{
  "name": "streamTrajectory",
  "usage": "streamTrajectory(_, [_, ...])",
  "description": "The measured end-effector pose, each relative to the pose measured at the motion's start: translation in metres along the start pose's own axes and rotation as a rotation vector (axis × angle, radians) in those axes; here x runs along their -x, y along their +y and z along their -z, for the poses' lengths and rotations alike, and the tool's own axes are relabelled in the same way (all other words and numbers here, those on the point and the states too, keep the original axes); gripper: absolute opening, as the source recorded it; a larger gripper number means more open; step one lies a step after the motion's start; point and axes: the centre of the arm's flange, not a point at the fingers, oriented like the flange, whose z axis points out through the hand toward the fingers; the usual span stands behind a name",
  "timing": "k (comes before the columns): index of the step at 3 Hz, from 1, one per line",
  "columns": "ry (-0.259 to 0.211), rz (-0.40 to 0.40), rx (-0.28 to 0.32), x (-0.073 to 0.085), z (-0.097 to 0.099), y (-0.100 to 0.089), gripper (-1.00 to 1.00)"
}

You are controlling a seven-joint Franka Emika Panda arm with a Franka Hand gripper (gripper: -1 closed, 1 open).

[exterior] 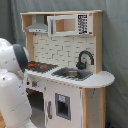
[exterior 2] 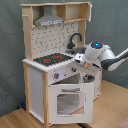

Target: Play with the kitchen

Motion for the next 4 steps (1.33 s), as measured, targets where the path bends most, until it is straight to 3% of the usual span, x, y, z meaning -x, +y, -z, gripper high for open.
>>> streamTrajectory(2, [0.062, 0.124, -0.130, -0.017, -0.016, -0.001, 1.00])
streamTrajectory(4, [0.102, 0.255, -0.286, -0.021, -0.052, -0.014, 1.00])
